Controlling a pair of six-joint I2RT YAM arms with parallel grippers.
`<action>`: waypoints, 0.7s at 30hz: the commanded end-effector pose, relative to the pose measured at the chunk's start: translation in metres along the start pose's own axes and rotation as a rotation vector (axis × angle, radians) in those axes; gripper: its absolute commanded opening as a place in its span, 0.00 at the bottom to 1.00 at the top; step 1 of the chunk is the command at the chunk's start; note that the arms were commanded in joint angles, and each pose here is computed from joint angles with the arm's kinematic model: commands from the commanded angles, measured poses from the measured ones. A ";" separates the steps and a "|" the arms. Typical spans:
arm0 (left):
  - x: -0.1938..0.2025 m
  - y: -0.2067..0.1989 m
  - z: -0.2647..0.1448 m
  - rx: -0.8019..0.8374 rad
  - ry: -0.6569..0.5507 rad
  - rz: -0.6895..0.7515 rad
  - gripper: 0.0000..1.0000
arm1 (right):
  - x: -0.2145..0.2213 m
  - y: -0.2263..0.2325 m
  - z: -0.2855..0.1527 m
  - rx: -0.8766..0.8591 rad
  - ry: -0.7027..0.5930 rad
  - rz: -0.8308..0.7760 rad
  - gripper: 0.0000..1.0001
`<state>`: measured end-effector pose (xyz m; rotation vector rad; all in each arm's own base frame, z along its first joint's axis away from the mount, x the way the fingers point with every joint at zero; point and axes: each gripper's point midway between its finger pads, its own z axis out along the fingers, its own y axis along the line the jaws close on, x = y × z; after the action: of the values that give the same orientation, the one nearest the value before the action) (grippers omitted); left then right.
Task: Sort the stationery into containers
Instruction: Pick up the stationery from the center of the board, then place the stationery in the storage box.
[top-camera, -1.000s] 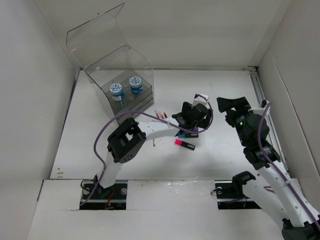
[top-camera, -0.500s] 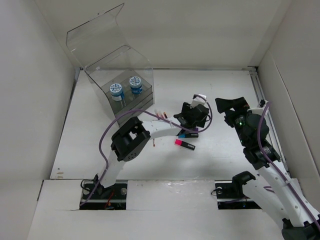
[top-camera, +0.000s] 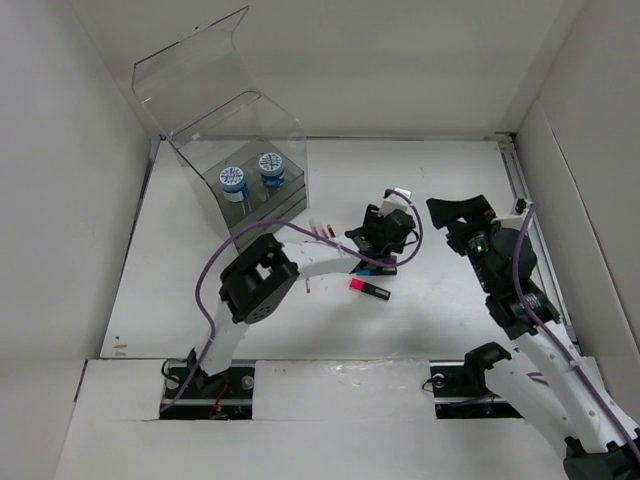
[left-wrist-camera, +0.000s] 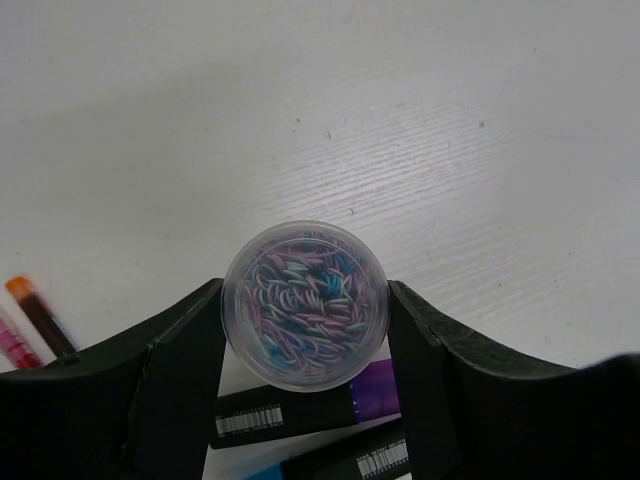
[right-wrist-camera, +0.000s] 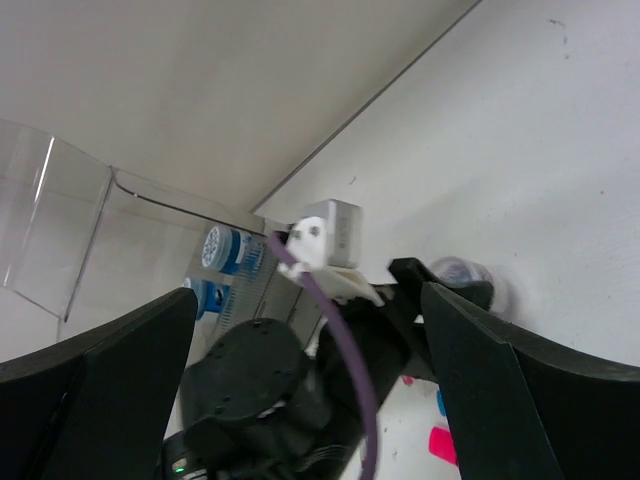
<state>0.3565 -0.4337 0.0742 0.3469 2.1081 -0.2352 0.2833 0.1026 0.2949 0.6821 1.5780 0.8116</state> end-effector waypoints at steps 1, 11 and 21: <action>-0.107 0.010 -0.049 0.013 -0.251 -0.119 0.34 | -0.002 0.011 -0.001 -0.050 -0.004 0.000 1.00; -0.176 0.163 -0.111 -0.240 -0.430 -0.333 0.34 | -0.002 0.017 -0.004 -0.076 0.002 0.004 1.00; -0.167 0.304 -0.141 -0.504 -0.462 -0.512 0.34 | 0.005 0.018 -0.001 -0.088 0.034 -0.008 1.00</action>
<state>0.4366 -0.1442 0.2742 -0.4472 1.7143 -0.0676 0.2808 0.1118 0.2913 0.6426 1.6099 0.8461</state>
